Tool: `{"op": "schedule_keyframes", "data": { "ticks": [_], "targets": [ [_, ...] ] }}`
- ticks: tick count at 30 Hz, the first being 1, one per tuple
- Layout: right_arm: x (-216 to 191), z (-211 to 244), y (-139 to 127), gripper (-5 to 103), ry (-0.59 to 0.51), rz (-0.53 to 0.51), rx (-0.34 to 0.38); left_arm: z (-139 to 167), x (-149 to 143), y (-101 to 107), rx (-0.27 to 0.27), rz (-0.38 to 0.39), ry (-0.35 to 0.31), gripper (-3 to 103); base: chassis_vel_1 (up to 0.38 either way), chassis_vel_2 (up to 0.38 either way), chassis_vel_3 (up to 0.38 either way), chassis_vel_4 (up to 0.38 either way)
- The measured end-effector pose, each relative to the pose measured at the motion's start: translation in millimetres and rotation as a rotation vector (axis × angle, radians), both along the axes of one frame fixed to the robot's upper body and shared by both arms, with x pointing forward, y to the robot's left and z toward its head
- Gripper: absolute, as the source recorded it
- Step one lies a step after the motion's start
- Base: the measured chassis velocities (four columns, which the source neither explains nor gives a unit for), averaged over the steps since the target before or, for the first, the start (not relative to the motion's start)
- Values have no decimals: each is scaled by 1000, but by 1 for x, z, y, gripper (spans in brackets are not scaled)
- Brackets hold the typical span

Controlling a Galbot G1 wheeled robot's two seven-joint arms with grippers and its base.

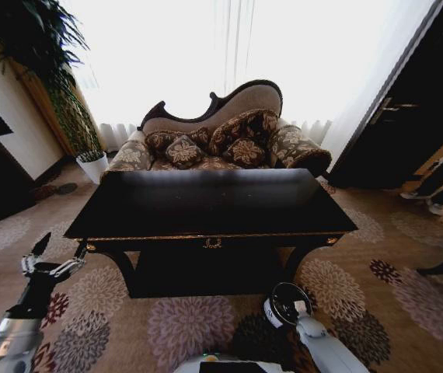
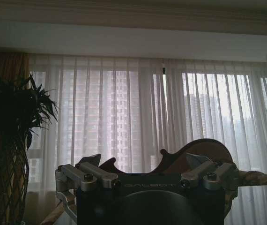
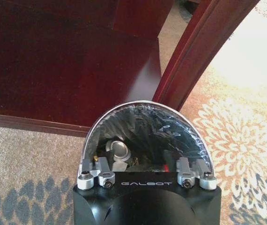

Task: Move to the front of the table and place the trash on the table into the trash bin.

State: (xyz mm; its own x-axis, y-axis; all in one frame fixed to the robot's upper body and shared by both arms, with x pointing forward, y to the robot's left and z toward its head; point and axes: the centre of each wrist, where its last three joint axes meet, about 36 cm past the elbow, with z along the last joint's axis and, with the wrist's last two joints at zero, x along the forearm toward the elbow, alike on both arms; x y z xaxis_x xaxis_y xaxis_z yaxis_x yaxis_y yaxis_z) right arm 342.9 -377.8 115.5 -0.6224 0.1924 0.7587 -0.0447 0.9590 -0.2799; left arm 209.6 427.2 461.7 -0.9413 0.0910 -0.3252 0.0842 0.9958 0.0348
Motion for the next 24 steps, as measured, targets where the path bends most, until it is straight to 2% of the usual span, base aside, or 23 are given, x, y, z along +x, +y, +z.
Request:
{"op": "schedule_keyframes", "data": {
  "ticks": [1,4,6,7,10,15,19,21,24],
  "targets": [
    [0,0,0,63,0,0,0,0,0,0,0,0,0,100,0,0,0,0],
    [-5,0,6,74,-5,19,25,-2,0,-2,-3,-2,1,100,0,0,0,0],
    [-17,3,14,85,-3,96,74,-2,2,-3,-12,-1,3,100,0,0,0,0],
    [-17,3,14,85,-3,96,74,-2,2,-3,-12,-1,3,100,0,0,0,0],
    [-34,7,19,95,-50,231,116,-4,3,-6,-29,7,7,100,0,0,0,0],
    [-51,33,30,100,-147,321,172,-5,5,-9,-39,6,2,100,0,0,0,0],
    [-58,58,42,100,-240,344,209,-8,8,-13,-53,4,11,100,0,0,0,0],
    [-69,70,43,100,-317,370,224,-9,9,-18,-65,8,27,100,0,0,0,0],
    [-83,77,42,100,-376,376,227,-9,10,-22,-71,9,34,100,0,0,0,0]
  ]
}}
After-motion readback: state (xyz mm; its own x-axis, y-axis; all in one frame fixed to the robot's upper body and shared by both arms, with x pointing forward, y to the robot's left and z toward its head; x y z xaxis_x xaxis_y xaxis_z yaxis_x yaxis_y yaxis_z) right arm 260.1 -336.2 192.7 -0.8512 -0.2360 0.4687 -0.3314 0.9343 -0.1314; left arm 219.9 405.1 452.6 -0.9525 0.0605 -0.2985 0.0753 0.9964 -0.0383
